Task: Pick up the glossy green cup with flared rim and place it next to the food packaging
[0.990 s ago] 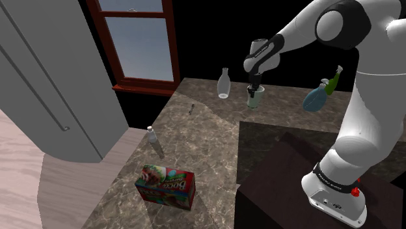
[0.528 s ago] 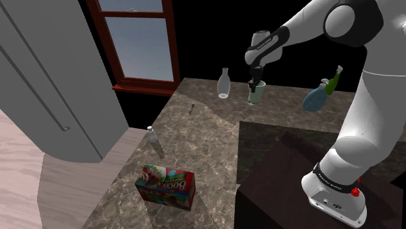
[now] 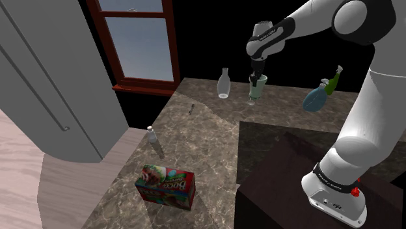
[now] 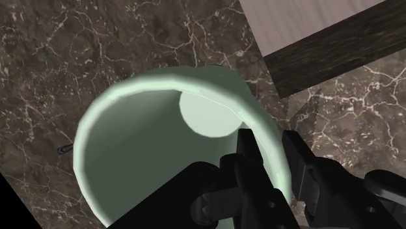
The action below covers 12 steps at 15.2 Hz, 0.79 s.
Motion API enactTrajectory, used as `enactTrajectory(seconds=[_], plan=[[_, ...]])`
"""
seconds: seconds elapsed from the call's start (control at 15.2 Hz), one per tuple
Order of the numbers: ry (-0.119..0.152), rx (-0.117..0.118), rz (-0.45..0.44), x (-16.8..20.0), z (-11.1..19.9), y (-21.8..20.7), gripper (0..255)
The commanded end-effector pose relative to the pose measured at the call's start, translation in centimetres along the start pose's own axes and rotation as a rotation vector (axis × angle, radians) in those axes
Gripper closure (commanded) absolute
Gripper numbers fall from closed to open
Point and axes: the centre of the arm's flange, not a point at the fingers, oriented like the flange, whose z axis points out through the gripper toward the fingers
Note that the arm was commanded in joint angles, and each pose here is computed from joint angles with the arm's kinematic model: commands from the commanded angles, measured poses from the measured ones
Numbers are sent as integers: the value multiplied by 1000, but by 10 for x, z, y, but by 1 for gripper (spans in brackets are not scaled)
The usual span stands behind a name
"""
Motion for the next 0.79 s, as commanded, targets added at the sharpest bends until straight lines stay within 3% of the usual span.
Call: enactTrajectory(seconds=[0.0, 0.46, 0.73], plan=[[0, 0, 0, 0, -11, 1, 255], [0, 0, 0, -2, -44, 4, 255], [0, 0, 0, -10, -49, -47, 255]])
